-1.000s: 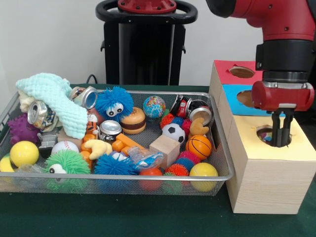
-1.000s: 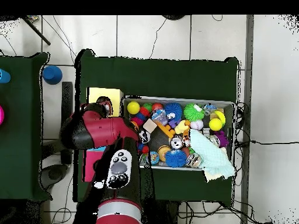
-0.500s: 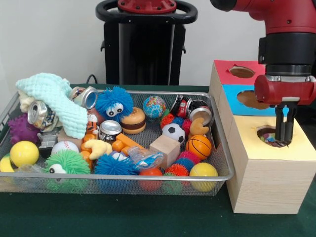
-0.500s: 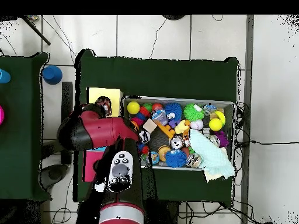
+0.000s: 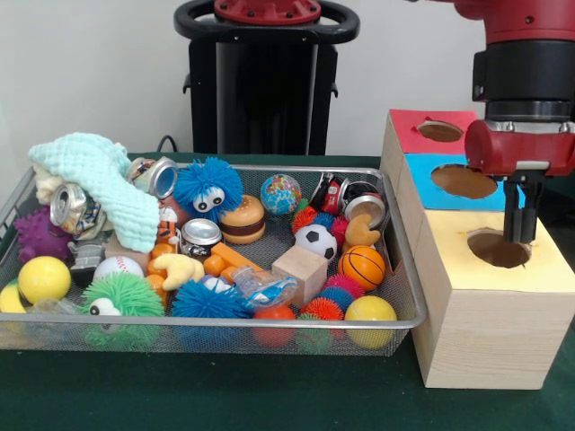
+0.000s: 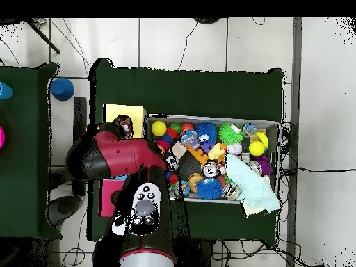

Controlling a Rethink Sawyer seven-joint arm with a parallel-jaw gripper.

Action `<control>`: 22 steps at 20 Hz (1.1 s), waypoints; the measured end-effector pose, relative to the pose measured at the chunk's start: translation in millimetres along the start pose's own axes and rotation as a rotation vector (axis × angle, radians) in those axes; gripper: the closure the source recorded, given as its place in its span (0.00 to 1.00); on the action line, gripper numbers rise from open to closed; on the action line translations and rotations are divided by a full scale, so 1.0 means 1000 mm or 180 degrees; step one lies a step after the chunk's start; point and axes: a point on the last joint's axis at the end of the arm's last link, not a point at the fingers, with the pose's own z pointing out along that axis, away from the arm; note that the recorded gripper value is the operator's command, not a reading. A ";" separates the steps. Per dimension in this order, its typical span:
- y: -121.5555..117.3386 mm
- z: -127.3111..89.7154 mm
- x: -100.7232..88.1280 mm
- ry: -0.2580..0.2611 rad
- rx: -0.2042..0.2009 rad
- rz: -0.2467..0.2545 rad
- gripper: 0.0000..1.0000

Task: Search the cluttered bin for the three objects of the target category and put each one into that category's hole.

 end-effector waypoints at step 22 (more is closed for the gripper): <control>0.005 -0.032 -0.025 -0.0002 -0.0151 0.0079 1.00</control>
